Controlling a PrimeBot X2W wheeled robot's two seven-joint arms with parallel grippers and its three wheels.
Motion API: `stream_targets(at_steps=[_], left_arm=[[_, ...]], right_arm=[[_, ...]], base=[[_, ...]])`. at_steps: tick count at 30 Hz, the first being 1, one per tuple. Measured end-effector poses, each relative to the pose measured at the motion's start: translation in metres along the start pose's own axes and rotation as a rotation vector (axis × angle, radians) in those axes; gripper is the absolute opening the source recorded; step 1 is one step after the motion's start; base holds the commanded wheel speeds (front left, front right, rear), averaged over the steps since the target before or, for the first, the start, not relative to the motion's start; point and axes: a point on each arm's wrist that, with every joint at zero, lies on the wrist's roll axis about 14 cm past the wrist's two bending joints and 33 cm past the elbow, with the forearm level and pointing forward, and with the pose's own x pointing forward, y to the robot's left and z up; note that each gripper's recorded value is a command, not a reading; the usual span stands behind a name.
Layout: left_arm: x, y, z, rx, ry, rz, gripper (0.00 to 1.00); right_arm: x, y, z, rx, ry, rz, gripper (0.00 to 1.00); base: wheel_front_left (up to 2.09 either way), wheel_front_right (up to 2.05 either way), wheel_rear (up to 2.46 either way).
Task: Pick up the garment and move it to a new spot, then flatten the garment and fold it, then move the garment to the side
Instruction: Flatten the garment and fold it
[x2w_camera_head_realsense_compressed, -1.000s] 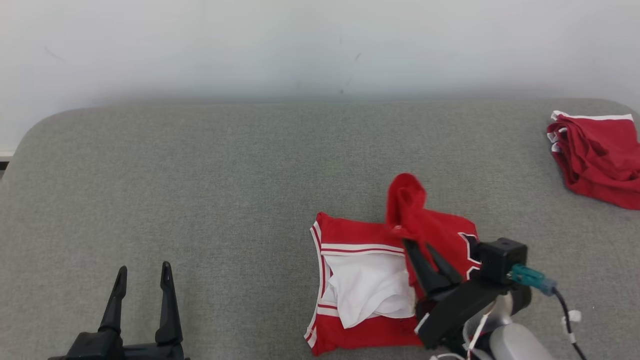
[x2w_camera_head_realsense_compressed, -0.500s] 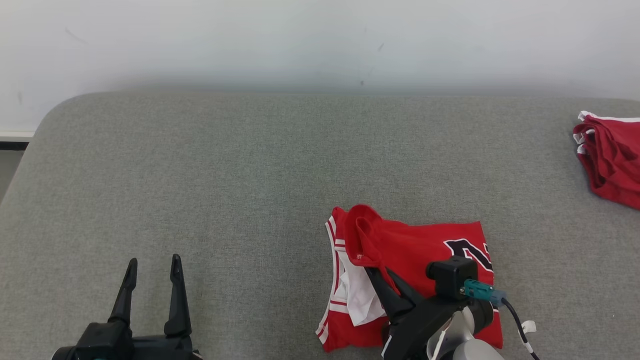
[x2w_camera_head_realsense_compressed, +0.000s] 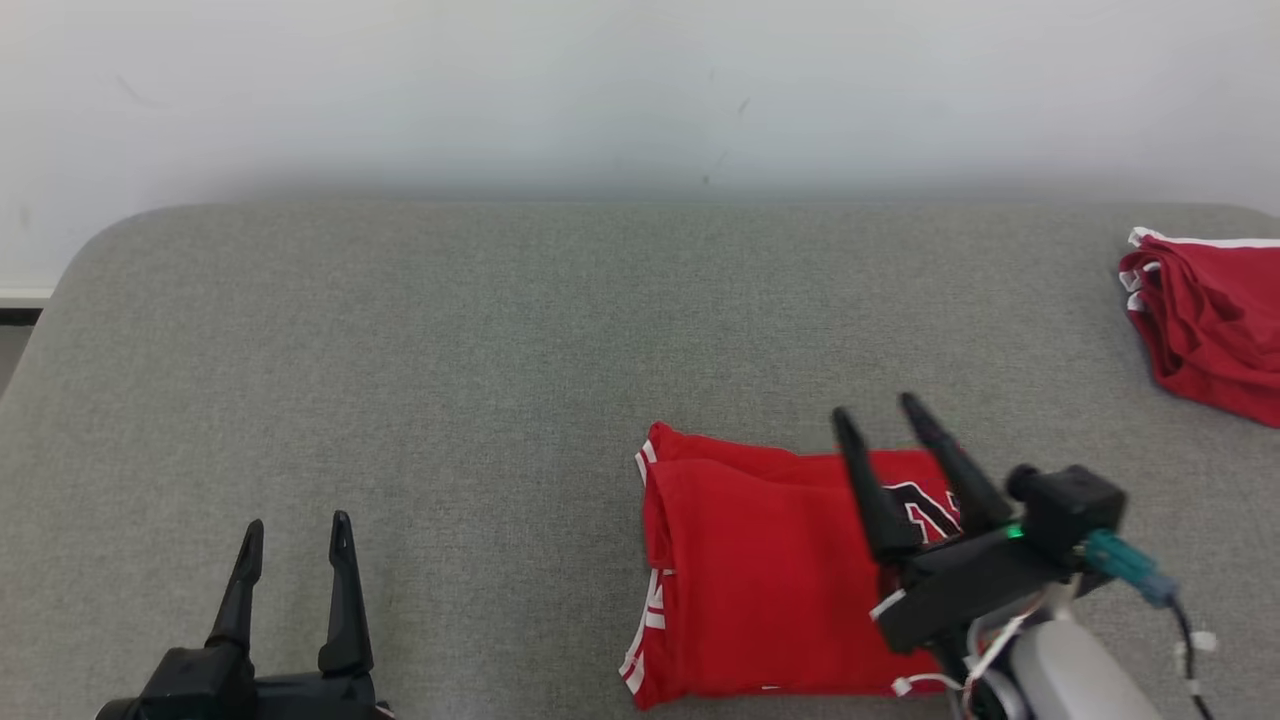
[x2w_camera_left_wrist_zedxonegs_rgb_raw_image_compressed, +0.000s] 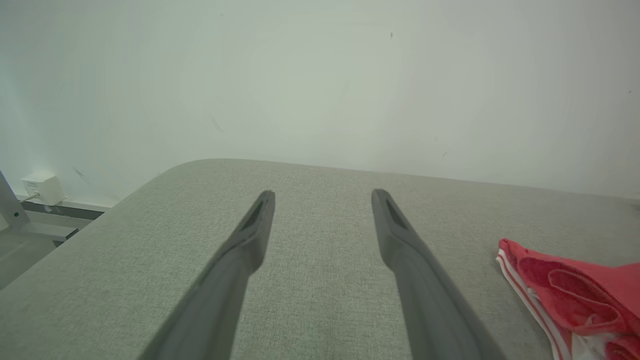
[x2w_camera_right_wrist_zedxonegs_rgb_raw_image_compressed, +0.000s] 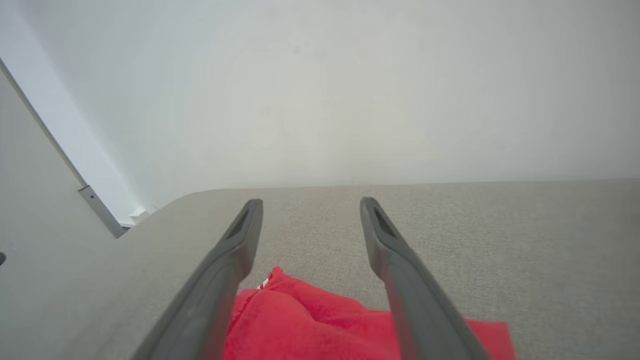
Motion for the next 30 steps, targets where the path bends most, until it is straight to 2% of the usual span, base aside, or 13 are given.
stream_targets(at_steps=[5,13,20,30], left_arm=[[-0.001,-0.004,0.002,0.002,-0.004,-0.018,1.0],[-0.003,-0.01,0.003,0.005,-0.011,-0.033,1.0],[-0.004,-0.019,0.006,0.019,-0.019,-0.061,1.0],[-0.01,-0.032,0.006,0.033,-0.017,-0.129,1.0]], right_arm=[[-0.018,-0.038,0.026,-0.043,-0.096,-0.1,1.0],[-0.055,-0.07,0.036,-0.072,-0.147,-0.223,1.0],[-0.087,-0.079,0.032,-0.059,-0.162,-0.304,1.0],[-0.113,-0.077,0.021,-0.057,-0.144,-0.345,1.0]], base=[[0.0,0.0,0.0],[0.0,0.0,0.0],[0.0,0.0,0.0],[0.0,0.0,0.0]])
